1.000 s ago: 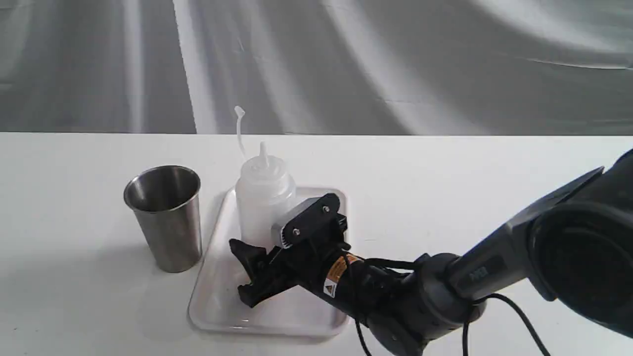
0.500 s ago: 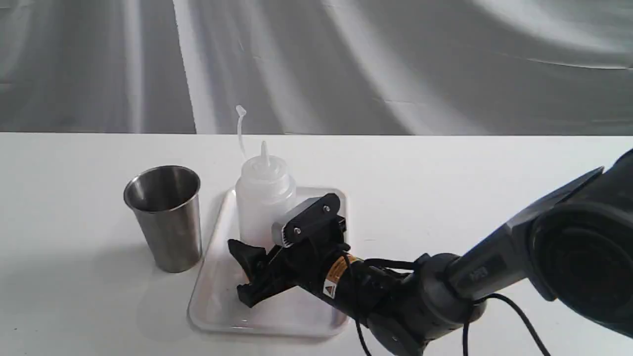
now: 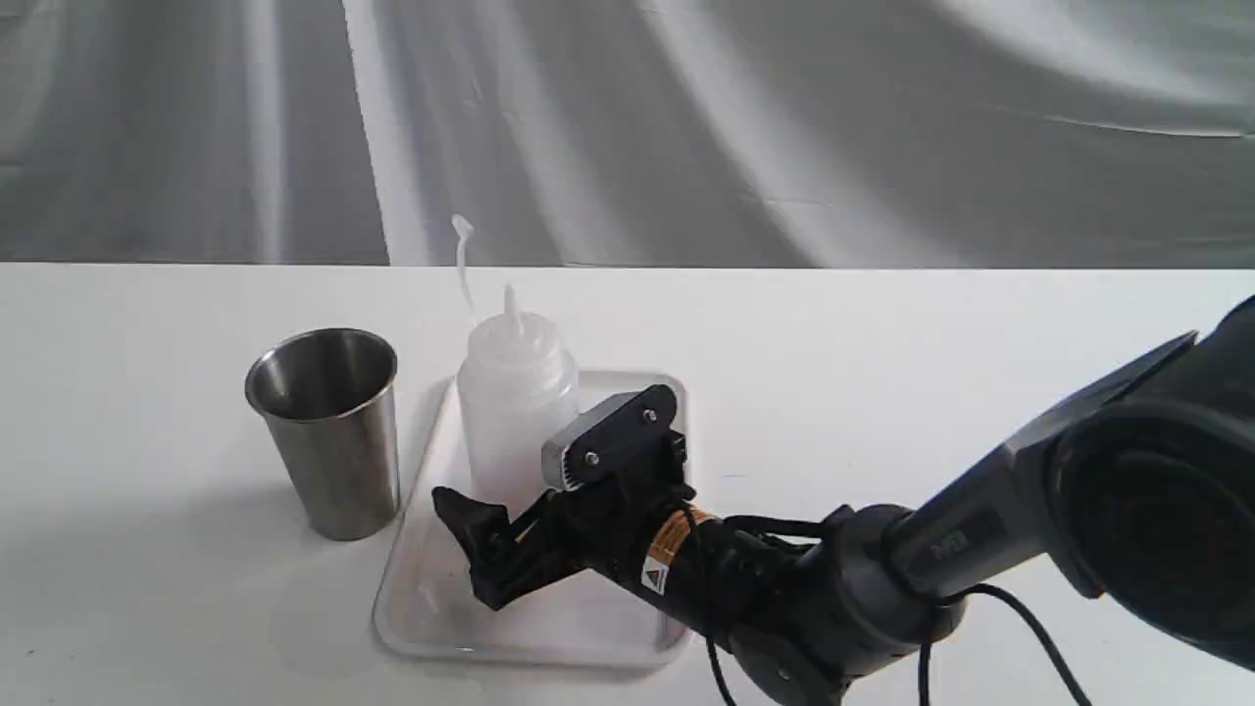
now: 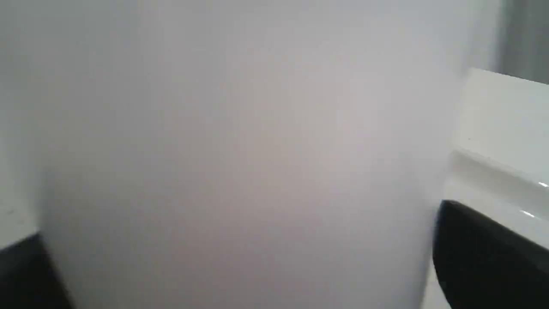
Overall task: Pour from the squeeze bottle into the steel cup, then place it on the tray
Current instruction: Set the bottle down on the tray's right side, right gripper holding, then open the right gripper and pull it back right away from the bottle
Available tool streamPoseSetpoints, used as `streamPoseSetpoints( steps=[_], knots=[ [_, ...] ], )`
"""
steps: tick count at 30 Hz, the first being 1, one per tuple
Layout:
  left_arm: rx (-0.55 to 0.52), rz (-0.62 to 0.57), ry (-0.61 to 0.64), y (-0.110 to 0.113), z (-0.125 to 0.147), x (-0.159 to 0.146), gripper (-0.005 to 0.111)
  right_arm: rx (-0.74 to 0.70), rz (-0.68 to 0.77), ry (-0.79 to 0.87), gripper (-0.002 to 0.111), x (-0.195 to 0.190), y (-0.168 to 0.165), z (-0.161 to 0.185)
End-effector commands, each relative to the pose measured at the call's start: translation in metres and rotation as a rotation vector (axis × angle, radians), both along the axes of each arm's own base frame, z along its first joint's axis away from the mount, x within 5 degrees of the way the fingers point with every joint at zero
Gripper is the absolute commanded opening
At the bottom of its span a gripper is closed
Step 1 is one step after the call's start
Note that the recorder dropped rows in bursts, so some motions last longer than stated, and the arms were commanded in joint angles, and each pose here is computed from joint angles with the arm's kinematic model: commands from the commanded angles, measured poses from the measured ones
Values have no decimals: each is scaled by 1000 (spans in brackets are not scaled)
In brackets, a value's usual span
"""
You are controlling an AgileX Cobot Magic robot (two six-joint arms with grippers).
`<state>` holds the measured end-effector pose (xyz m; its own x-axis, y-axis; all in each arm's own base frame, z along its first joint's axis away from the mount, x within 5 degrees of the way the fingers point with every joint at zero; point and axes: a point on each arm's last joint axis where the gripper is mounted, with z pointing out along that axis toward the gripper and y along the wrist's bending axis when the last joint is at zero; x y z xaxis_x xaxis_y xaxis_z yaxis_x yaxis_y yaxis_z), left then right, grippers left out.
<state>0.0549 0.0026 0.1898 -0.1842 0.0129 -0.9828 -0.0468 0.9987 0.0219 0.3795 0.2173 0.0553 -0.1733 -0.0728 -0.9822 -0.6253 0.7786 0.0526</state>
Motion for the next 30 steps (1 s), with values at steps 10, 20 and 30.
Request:
streamPoseSetpoints(
  steps=[10,20,30],
  knots=[
    [-2,-8,-6,0,-1,0,0,16,5,35,105,-4,-1,3],
    [-2,-8,-6,0,-1,0,0,-95,32,-18,105,-33,-16,27],
    [-4,-7,-6,0,-1,0,0,-103,13,6,105,-79,-42,62]
  ],
)
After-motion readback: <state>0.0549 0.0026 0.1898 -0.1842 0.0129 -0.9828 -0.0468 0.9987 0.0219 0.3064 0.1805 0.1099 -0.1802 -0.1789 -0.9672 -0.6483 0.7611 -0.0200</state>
